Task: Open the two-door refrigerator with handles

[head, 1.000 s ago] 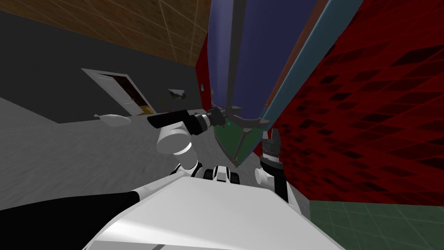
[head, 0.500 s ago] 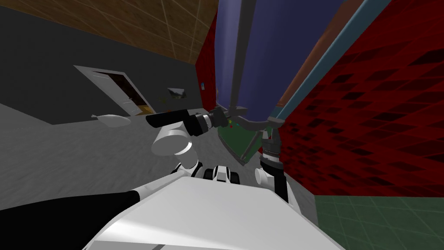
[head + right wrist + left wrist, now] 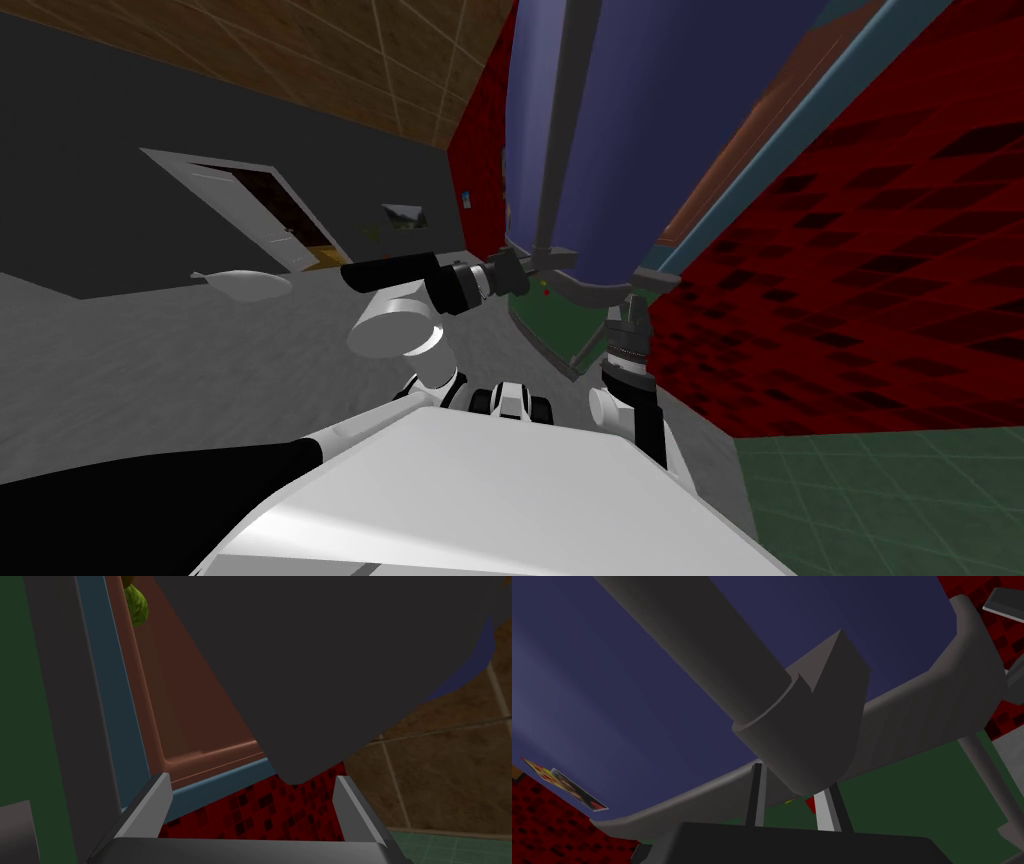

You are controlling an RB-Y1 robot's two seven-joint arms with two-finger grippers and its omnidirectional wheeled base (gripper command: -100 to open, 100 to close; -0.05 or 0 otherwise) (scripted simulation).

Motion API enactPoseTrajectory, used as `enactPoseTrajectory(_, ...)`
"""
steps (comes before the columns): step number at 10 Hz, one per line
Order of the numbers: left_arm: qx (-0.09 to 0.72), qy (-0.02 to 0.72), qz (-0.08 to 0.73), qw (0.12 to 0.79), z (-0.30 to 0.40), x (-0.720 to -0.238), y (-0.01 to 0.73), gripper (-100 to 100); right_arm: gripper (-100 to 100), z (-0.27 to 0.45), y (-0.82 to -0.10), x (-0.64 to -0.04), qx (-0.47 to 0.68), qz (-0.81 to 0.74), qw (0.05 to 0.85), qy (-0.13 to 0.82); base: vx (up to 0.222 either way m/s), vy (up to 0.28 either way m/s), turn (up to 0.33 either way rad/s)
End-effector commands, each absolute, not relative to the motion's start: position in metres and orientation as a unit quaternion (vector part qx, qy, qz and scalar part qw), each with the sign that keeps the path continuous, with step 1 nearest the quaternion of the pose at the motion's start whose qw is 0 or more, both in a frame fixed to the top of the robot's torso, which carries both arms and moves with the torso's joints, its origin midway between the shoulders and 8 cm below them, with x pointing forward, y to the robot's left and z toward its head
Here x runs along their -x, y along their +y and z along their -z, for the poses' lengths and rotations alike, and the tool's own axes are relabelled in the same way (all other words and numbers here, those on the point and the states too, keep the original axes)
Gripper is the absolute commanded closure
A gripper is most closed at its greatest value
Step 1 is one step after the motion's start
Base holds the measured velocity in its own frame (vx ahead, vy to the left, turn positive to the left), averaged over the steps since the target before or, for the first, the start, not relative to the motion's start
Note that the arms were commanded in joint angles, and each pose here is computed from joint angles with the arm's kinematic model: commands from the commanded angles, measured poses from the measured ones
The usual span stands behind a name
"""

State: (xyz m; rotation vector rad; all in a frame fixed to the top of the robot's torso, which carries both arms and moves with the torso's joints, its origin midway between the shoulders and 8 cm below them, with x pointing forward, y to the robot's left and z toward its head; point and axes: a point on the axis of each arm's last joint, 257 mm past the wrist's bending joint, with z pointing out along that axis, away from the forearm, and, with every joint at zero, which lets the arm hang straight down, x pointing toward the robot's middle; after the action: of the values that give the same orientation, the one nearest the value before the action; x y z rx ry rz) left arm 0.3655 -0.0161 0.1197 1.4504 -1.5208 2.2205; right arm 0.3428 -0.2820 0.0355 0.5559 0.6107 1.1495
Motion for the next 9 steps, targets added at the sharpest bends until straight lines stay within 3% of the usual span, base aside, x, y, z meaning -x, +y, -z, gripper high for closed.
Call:
enactPoseTrajectory(1, -0.451, -0.509, -0.731, 0.062, -0.125, -0.349, -0.029, 100, 0, -0.036, -0.284, -0.341, -0.256, -0.527, 0.761, 0.278, 0.072, 0.325, -0.123)
enactPoseTrajectory(9, -0.418, -0.531, -0.730, 0.100, -0.130, -0.323, -0.048, 100, 0, -0.046, -0.305, -0.310, -0.249, -0.522, 0.779, 0.242, 0.032, 0.282, -0.079)
